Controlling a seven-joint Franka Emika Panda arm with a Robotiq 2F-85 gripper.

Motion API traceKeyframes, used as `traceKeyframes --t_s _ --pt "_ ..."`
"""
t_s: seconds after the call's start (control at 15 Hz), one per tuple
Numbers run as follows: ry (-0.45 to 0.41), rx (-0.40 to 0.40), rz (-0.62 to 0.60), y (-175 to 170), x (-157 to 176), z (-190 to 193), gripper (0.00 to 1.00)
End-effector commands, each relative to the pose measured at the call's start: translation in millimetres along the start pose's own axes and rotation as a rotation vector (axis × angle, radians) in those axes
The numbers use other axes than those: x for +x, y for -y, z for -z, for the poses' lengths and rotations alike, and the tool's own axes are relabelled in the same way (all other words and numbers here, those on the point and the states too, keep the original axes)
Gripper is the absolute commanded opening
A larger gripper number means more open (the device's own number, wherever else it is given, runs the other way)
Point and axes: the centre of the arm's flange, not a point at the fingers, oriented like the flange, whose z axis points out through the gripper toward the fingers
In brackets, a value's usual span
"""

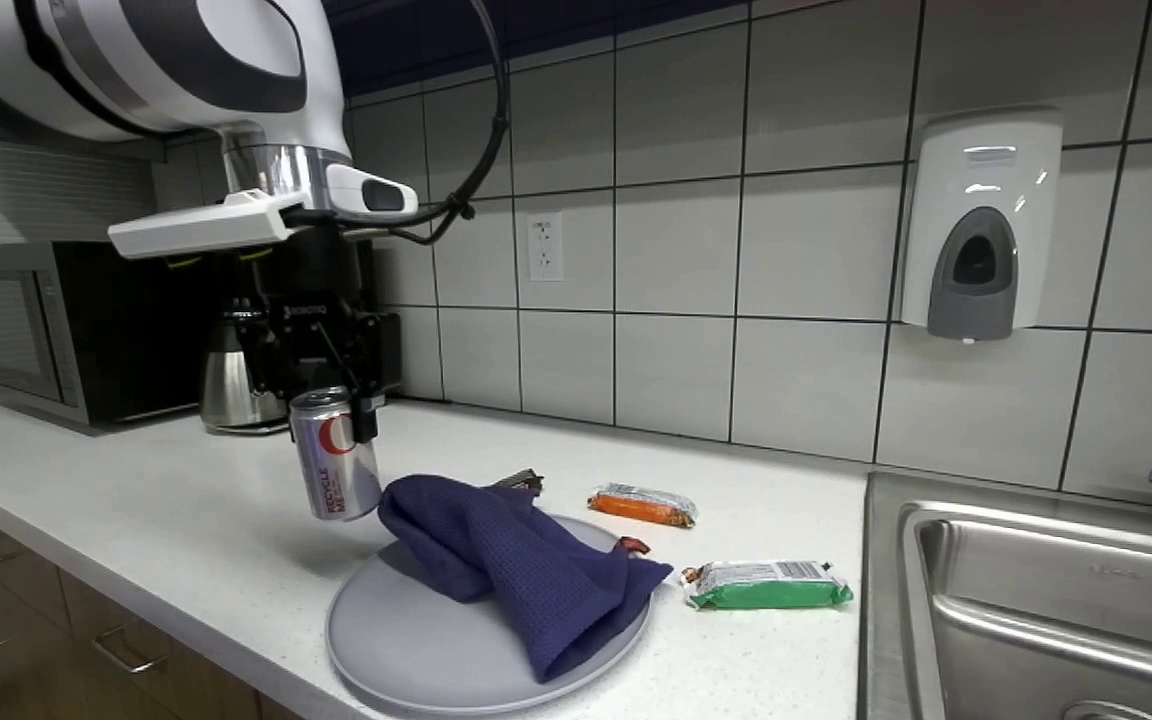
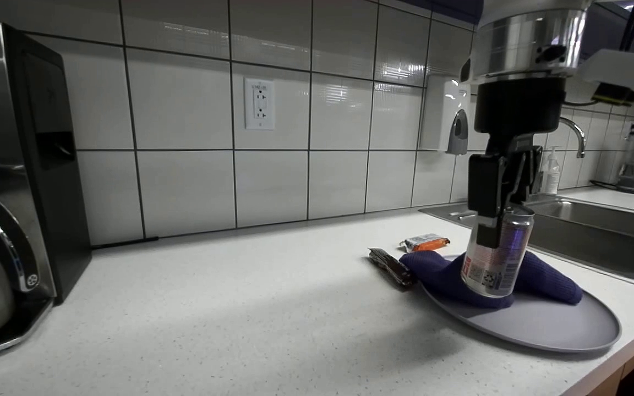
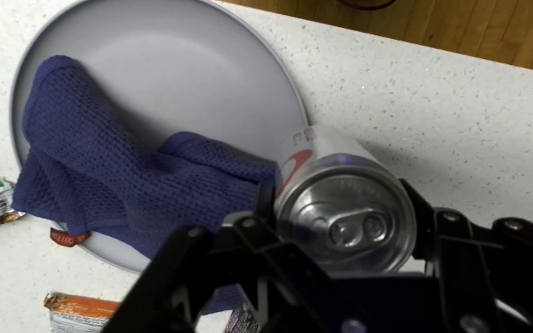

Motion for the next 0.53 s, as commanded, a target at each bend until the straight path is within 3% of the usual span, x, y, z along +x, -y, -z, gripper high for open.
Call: traceKeyframes --t_s 0.0,0.47 --pt "-0.002 -0.006 -0.022 26 19 2 0.39" --pt "0.036 0.036 -0.012 64 31 -15 0.39"
